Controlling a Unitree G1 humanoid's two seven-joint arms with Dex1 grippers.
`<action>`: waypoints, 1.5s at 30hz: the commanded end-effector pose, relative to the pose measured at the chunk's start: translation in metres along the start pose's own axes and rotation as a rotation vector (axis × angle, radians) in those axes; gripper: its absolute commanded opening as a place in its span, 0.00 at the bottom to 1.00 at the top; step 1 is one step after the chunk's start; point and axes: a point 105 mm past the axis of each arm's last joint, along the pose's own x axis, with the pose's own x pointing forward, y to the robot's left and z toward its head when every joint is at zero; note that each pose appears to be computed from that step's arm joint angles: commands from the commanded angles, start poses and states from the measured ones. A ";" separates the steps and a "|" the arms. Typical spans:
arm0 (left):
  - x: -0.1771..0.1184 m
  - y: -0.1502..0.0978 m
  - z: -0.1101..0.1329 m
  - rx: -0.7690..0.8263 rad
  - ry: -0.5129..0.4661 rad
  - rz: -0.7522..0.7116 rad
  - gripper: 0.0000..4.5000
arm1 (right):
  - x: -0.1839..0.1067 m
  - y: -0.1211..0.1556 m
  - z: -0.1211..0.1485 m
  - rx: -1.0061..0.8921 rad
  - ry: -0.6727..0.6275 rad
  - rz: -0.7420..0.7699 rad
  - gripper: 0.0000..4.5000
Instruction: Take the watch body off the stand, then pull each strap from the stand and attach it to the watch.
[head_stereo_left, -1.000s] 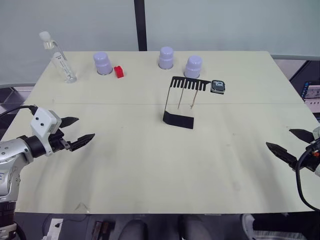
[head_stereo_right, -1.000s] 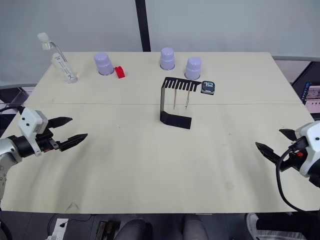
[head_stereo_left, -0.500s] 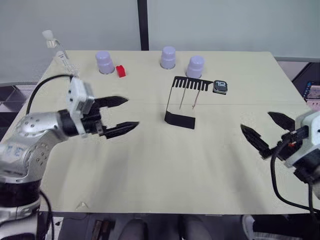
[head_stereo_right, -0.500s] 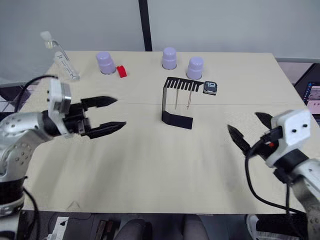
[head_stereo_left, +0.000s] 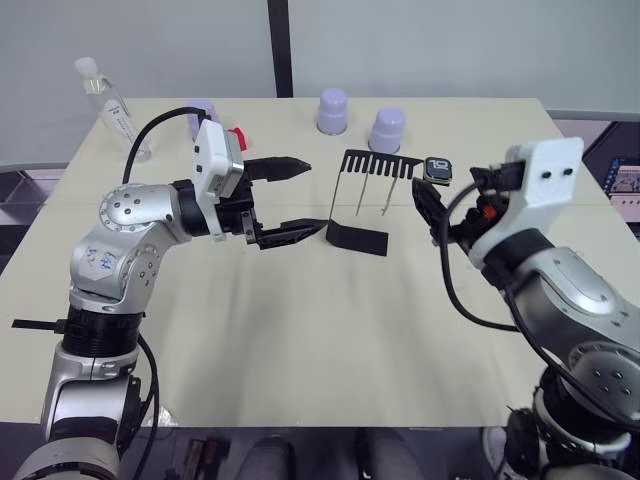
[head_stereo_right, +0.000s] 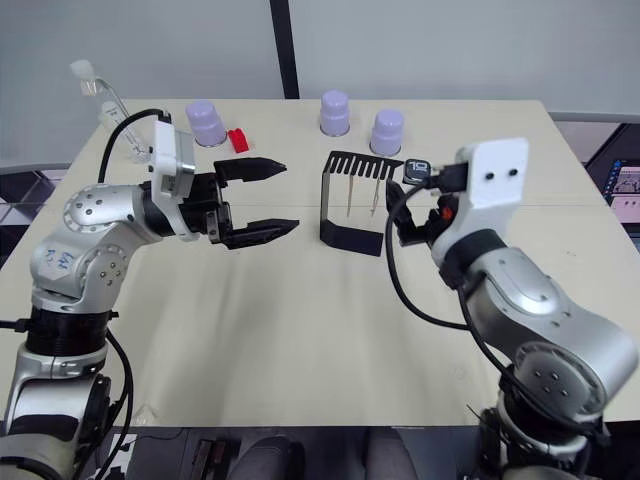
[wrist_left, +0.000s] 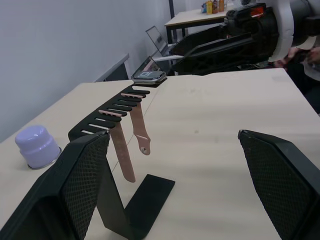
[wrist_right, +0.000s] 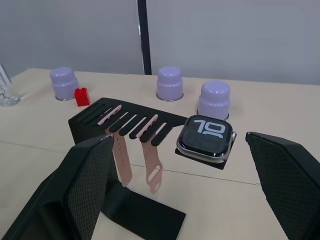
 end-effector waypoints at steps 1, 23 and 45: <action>0.004 -0.001 0.013 0.056 -0.026 -0.015 0.99 | 0.005 -0.011 0.006 -0.004 -0.010 -0.114 1.00; 0.013 0.000 0.020 0.067 -0.062 -0.005 0.99 | 0.037 -0.004 0.008 0.046 -0.003 -0.158 1.00; 0.011 0.000 0.021 0.083 -0.045 0.017 1.00 | 0.042 -0.005 0.002 0.032 0.000 -0.166 0.88</action>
